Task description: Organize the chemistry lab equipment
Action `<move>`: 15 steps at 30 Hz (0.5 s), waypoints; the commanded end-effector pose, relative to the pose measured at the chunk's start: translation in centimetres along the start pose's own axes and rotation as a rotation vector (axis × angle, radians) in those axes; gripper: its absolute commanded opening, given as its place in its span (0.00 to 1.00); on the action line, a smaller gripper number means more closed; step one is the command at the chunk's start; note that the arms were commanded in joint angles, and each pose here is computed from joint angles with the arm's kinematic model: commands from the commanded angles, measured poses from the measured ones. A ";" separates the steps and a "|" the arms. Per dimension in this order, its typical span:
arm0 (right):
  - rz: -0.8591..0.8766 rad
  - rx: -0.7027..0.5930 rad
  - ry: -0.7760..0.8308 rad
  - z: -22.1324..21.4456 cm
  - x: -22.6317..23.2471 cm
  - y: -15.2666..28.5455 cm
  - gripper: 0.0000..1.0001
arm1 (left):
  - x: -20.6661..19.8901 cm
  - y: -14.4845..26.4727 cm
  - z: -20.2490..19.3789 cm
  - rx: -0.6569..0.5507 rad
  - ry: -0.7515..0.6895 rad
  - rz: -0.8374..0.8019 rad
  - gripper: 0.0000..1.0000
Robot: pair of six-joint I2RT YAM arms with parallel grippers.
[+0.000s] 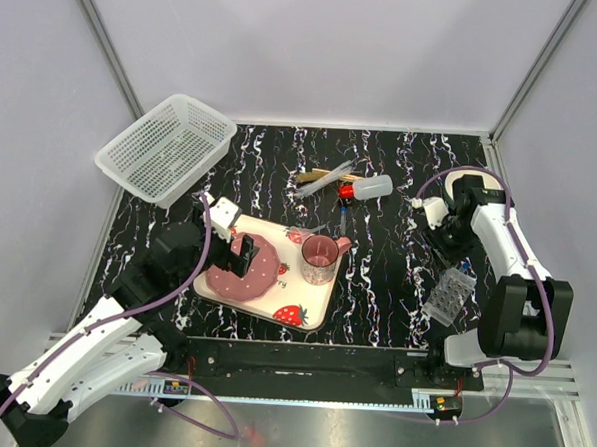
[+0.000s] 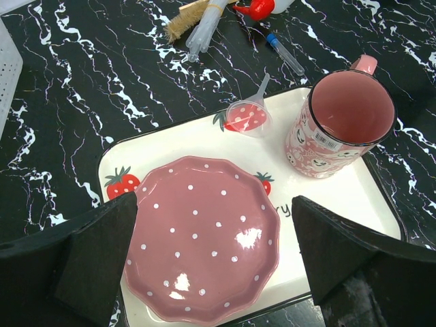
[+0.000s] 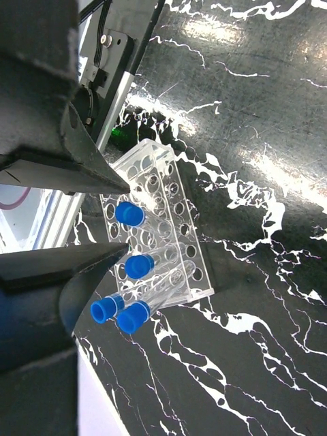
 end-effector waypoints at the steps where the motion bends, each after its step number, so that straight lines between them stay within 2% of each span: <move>1: -0.019 0.012 0.011 0.4 -0.4 -0.5 0.40 | 0.0 0.2 0.5 -0.032 -0.007 -0.006 0.99; 15: 0.020 0.048 0.021 0.2 -0.2 -1.5 0.32 | 0.0 0.2 0.5 -0.029 -0.008 -0.007 0.99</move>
Point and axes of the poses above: each gripper's point midway between its finger pads, its own y axis back along the fingers, its own x axis along the line the jaws close on, z = x × y, the point moved 7 cm from there along y, back along the fingers, and after that the axes turned 3 degrees about y, right-handed, at the moved point
